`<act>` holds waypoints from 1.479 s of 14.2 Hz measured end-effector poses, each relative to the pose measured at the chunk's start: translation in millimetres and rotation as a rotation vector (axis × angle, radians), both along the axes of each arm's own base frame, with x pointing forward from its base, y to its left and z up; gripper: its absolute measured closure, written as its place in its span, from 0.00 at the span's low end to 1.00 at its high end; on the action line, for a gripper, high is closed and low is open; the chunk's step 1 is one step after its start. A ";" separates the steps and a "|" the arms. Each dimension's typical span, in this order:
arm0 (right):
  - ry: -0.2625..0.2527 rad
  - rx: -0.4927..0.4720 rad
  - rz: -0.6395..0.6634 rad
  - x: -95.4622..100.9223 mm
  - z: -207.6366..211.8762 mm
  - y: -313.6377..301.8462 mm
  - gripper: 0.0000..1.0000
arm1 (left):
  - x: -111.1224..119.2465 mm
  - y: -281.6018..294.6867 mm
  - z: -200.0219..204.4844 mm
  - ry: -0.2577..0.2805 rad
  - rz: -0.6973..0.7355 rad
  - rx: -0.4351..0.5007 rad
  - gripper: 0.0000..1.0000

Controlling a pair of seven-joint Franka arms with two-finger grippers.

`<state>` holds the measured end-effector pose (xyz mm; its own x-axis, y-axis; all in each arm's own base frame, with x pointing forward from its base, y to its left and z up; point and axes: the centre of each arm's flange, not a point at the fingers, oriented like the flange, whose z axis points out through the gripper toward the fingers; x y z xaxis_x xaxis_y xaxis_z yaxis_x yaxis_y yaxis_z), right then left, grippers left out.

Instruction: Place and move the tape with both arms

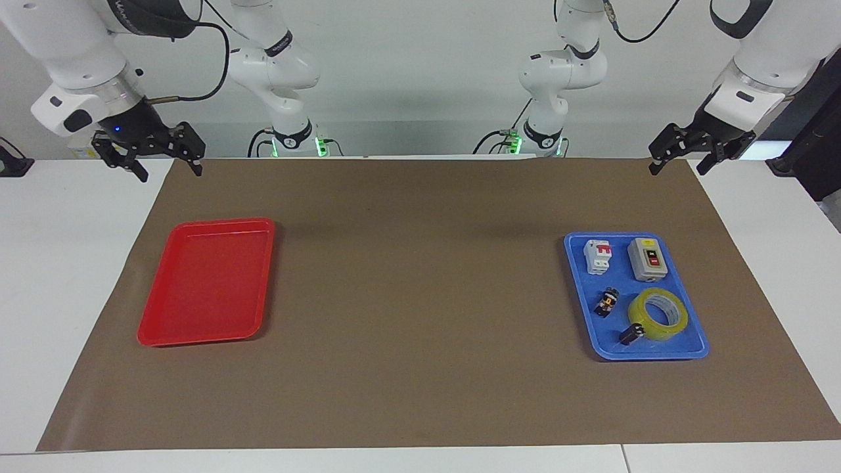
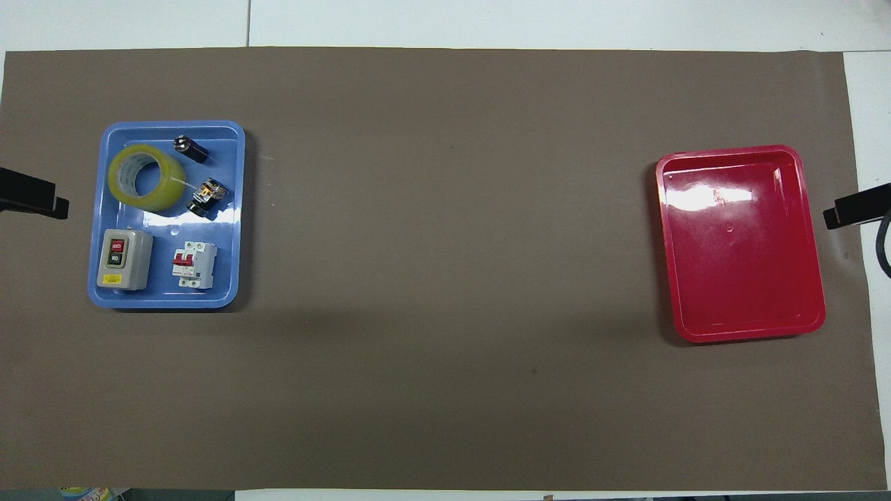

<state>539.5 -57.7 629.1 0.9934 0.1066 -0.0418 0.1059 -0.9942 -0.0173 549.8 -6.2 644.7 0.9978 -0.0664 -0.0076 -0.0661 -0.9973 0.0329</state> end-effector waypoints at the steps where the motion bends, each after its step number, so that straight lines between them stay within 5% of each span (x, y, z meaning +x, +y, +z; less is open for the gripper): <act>1: 0.000 0.000 0.000 0.0 0.0 0.0 0.00 | 1.8 0.0 -1.5 -0.011 0.001 0.000 0.00; 9: 0.000 0.000 0.000 0.0 0.0 0.2 0.00 | 24.7 15.1 -64.9 -0.122 0.010 0.004 0.00; 16: 0.000 0.000 0.004 0.3 0.0 2.4 0.00 | 88.3 77.7 -207.9 -0.191 -0.055 0.025 0.00; 21: 0.000 0.000 0.004 0.3 0.0 2.4 0.00 | 107.0 105.2 -277.9 -0.206 -0.082 0.036 0.04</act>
<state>539.7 -55.3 629.1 0.9929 0.1110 -0.0418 0.1103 -0.9937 -0.0173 656.8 99.0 366.7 0.9696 -0.1512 0.1924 -0.1491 -0.9885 -0.0252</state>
